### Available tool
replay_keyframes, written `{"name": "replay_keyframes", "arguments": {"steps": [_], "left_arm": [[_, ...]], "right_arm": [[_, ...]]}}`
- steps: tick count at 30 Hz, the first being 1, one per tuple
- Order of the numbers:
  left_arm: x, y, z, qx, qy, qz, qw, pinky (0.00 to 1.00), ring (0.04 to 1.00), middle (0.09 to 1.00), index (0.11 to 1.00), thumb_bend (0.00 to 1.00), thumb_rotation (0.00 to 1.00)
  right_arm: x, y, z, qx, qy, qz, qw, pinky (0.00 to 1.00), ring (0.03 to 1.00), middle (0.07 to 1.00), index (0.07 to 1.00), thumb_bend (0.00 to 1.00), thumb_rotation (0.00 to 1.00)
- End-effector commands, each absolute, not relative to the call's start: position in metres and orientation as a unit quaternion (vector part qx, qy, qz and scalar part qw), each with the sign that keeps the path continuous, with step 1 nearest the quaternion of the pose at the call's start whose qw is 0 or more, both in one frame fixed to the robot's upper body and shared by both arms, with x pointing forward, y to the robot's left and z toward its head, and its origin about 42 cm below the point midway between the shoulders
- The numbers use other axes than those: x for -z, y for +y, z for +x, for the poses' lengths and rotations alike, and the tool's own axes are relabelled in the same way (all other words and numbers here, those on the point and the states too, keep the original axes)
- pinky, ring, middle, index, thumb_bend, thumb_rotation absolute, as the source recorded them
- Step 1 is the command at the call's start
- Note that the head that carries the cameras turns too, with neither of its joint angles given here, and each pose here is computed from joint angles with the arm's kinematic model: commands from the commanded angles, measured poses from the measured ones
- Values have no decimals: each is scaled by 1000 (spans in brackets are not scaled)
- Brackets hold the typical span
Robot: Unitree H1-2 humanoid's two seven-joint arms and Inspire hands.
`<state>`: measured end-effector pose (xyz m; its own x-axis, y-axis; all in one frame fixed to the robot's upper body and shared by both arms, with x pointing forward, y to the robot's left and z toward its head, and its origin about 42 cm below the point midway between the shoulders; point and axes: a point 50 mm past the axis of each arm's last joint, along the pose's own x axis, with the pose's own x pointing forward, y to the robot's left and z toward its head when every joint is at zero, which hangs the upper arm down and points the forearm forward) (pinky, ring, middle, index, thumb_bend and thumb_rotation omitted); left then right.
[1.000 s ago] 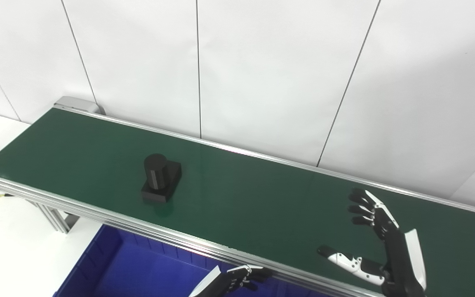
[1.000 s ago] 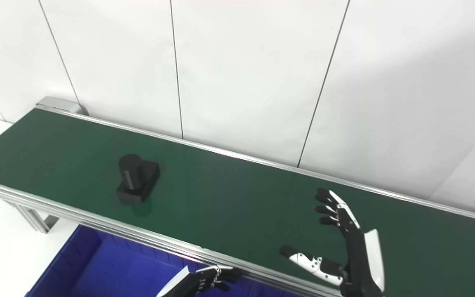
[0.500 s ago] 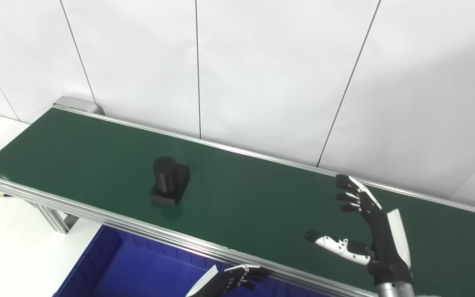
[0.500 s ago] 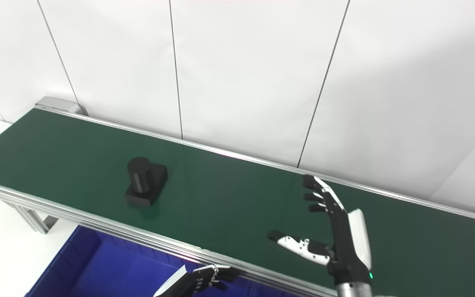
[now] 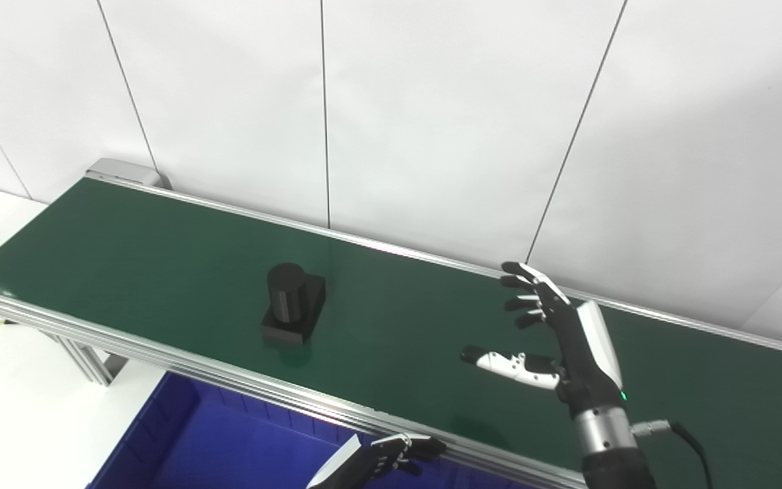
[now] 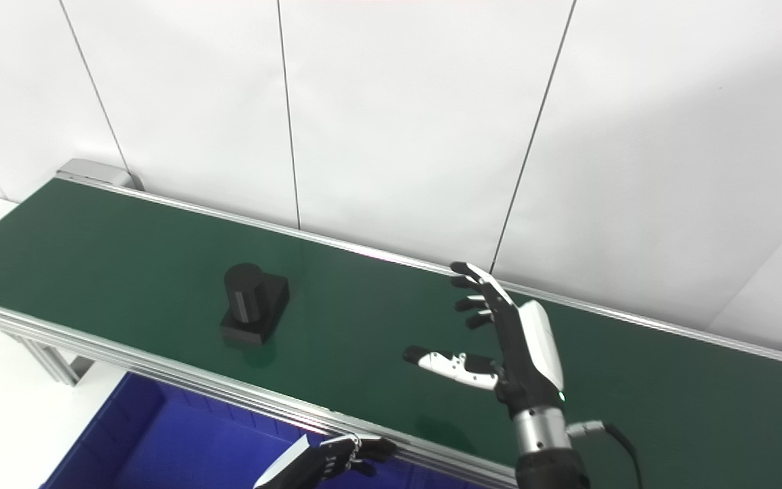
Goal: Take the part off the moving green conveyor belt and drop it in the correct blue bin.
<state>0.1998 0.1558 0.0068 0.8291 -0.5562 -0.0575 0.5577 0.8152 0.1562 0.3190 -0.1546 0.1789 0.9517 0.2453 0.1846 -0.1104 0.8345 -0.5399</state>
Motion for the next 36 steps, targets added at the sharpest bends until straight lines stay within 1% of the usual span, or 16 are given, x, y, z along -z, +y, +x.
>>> {"name": "replay_keyframes", "arguments": {"steps": [1,6,8,12,17,19,23,29,33,36], "left_arm": [[-18,154,208,294,-35,83,952,779,833,837,792,919,163],[-19,155,209,298,-36,83,950,785,845,848,801,919,165],[-18,155,209,299,-35,82,950,786,848,851,806,915,178],[-18,155,209,299,-34,78,950,781,847,854,808,913,187],[-18,154,210,301,-32,74,950,781,850,856,808,903,166],[-18,154,210,302,-33,75,950,784,855,857,809,902,171],[-20,158,208,296,-34,66,952,782,860,865,808,906,149],[-23,161,201,297,-36,59,953,794,856,860,811,903,185],[-23,162,197,295,-36,53,953,786,849,856,811,898,166],[-21,161,197,296,-33,56,953,775,842,855,813,899,175]], "right_arm": [[-197,-143,329,-88,-147,-274,946,567,663,780,828,792,303],[-202,-129,336,-95,-144,-281,944,544,664,780,828,795,308],[-202,-123,339,-102,-145,-284,942,532,667,783,837,789,331],[-203,-114,344,-113,-142,-290,940,538,670,783,843,787,331],[-205,-100,354,-127,-140,-294,937,531,661,781,846,799,323],[-204,-94,358,-134,-141,-296,935,532,650,773,843,801,329],[-203,-80,367,-148,-139,-306,930,528,640,780,843,813,350],[-203,-62,374,-165,-131,-320,924,528,645,775,844,830,346],[-201,-54,378,-175,-127,-323,921,531,643,776,840,834,356],[-198,-47,383,-187,-120,-331,917,533,638,781,841,825,349]]}}
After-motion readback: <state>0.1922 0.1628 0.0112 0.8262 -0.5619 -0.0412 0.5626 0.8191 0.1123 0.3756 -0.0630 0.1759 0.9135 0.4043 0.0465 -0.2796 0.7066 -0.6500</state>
